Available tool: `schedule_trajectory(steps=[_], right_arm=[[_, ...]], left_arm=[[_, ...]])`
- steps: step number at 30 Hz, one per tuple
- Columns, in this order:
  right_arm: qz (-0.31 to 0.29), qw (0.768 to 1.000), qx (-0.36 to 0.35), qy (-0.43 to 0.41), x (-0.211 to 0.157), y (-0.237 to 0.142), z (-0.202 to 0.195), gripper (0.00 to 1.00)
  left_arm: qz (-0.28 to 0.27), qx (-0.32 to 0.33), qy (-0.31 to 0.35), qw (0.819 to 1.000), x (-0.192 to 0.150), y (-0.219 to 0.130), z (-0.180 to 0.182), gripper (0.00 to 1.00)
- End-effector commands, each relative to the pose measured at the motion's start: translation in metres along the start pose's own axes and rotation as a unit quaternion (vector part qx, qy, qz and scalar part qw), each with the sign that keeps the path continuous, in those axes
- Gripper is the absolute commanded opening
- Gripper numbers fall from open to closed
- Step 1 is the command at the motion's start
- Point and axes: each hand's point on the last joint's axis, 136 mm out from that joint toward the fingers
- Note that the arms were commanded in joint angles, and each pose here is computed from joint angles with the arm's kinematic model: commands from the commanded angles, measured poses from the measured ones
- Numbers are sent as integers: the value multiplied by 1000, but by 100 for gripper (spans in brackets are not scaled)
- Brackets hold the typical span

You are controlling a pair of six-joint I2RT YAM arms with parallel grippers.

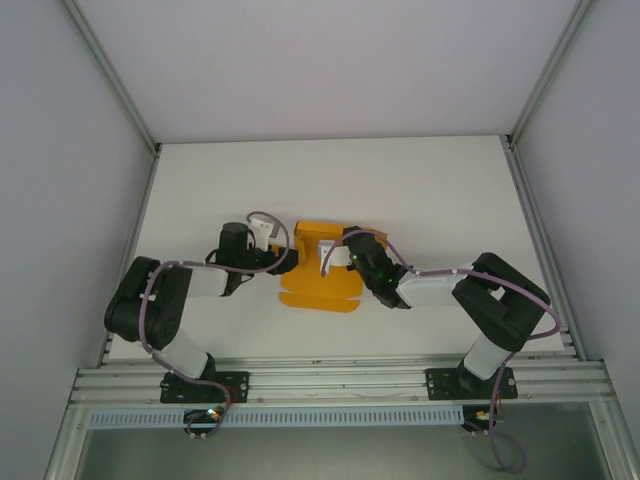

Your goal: Assemble paper box

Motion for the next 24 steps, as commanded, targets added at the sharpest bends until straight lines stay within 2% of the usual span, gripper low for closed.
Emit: schedule_trajectory(steps=[1,3,6,10,17,21,24], right_arm=[[-7,999,36,-21,5,-3,15,0],[-4,998,49,-27,5,-4,21,0],[0,998,54,-31,5,-3,26,0],[5,997,66,-32,5,1,33,0],[-3,996,87,-27,9,-1,41,0],[-10,994,104,-20,13,-4,46,0],[-11,994,109,-15,14,-5,46,0]], left_arm=[[-27,-13,34,999,22,6,-9,69],[-43,-4,39,998,28,7,-7,69],[-67,-1,64,996,34,6,-12,77],[-80,2,100,992,38,7,-19,77],[-98,32,97,990,53,15,-7,60],[-104,32,110,988,54,24,-13,57],[-112,52,117,985,58,29,-11,42]])
Point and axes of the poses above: each hand's point on the last joint's axis, 136 mm out from that joint toward the fingers, its own y axis out along the fingers, its own z axis along the line the jaws close on, x = y × z, and after that the axes turned 9 degrees about -y, right-handed
